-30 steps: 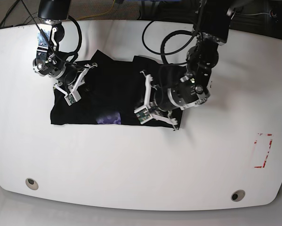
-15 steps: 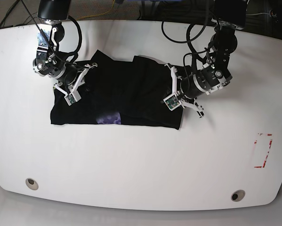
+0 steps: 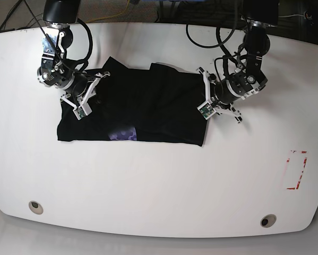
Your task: Layout the t-shirt on the table in an organized manner, then fold the t-shirt properly
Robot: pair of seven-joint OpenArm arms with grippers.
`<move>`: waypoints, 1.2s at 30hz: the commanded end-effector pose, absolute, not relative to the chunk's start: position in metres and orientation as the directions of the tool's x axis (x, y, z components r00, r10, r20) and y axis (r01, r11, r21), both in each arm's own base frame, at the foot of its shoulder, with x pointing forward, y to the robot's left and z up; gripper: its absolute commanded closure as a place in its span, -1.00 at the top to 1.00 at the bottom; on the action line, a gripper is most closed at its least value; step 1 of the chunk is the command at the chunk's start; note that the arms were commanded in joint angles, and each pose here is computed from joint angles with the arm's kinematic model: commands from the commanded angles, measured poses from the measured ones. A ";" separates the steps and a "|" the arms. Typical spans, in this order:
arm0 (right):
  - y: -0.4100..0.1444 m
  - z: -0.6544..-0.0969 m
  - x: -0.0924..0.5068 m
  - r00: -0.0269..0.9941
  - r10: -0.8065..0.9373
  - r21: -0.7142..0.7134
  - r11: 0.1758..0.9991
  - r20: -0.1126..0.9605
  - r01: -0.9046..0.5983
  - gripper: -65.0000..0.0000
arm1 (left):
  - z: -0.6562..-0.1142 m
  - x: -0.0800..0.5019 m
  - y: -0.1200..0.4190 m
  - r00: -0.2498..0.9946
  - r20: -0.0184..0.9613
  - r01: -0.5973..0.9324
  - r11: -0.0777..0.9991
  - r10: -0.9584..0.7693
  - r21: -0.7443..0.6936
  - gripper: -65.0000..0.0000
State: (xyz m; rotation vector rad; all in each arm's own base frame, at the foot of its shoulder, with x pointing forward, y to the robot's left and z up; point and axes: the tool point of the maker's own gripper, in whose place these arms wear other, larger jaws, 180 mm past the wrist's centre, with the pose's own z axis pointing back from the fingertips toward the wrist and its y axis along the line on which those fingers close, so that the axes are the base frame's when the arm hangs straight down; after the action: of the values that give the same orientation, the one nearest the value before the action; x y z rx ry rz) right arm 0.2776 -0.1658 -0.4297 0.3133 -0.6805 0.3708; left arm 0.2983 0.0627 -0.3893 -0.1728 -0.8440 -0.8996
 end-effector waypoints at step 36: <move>-0.162 -0.356 0.311 0.585 0.339 -0.031 0.881 0.737 -0.473 0.10 | -0.429 0.299 0.085 0.457 0.670 0.719 0.687 -0.584 0.108 -0.92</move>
State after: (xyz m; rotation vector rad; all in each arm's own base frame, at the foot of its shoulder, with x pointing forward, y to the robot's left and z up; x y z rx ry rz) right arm 0.2840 -0.1639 -0.3962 0.1967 -0.6840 0.4762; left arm 0.3034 0.0768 -0.4218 -0.2396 -0.7895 -0.7917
